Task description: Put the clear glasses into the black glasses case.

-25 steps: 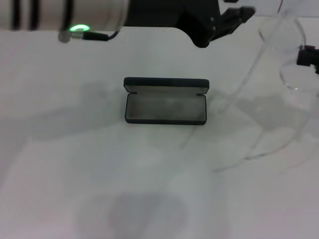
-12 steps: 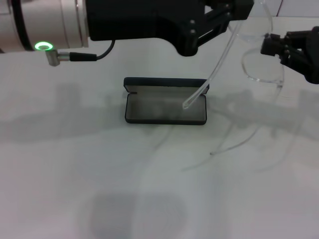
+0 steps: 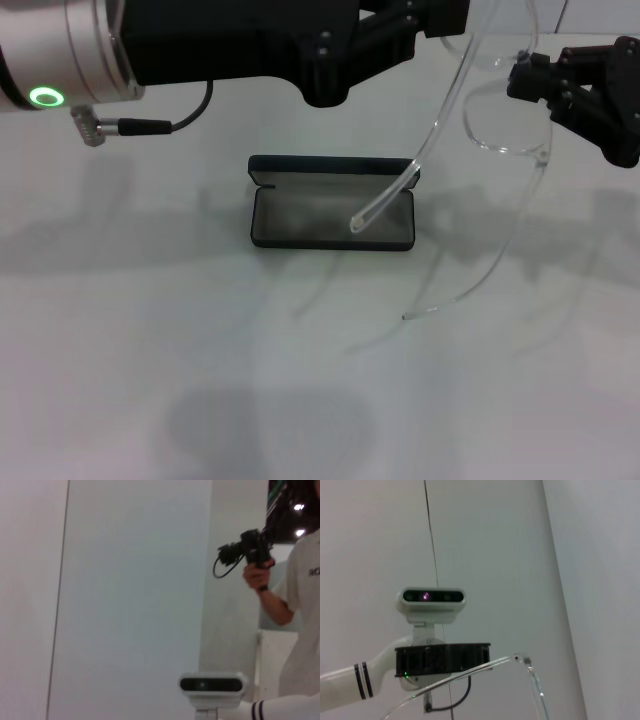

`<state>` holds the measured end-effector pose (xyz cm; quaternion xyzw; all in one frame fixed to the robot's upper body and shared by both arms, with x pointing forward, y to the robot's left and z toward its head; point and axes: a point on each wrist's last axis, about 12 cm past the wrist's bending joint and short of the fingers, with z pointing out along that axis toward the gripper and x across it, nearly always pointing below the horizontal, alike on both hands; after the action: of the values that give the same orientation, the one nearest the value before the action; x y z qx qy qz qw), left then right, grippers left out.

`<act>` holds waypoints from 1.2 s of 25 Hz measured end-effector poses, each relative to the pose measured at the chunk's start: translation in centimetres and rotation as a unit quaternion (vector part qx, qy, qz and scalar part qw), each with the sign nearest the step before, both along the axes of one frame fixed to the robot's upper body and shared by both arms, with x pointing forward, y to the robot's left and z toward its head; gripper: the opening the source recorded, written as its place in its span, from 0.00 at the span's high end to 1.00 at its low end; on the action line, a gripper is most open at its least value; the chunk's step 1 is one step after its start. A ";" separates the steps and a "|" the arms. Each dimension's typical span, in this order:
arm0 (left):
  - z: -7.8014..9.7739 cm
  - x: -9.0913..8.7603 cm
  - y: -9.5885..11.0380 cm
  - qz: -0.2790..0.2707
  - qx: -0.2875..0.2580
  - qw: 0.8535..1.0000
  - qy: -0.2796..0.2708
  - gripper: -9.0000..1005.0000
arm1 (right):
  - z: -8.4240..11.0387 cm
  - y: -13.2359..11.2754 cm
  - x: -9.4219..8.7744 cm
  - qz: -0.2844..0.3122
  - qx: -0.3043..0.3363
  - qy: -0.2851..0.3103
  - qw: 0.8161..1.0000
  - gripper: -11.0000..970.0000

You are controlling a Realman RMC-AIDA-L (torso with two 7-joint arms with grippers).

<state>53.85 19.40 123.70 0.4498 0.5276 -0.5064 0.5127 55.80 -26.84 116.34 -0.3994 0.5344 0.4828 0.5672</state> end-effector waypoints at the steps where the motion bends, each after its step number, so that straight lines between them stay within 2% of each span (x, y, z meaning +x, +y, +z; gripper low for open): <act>1: 0.0 0.0 0.0 0.000 0.000 1.000 0.000 0.93 | 0.0 0.1 0.0 0.001 0.002 -0.001 1.000 0.92; 8: -0.1 -0.5 0.1 -0.031 -0.018 0.999 -0.008 0.93 | 0.0 0.5 0.3 0.001 0.001 -0.002 1.000 0.92; 15: -0.8 -0.7 -0.4 -0.049 -0.011 0.999 -0.006 0.93 | 0.1 1.6 0.7 0.015 0.013 -0.003 1.000 0.92; 30: -2.4 -0.4 -0.3 -0.042 -0.017 0.999 -0.016 0.93 | 0.4 2.4 0.4 0.041 0.030 -0.008 0.999 0.92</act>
<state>53.46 19.07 121.28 0.4712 0.4914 -0.5293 0.5063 56.21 -24.40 116.72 -0.4077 0.4979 0.5184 0.5631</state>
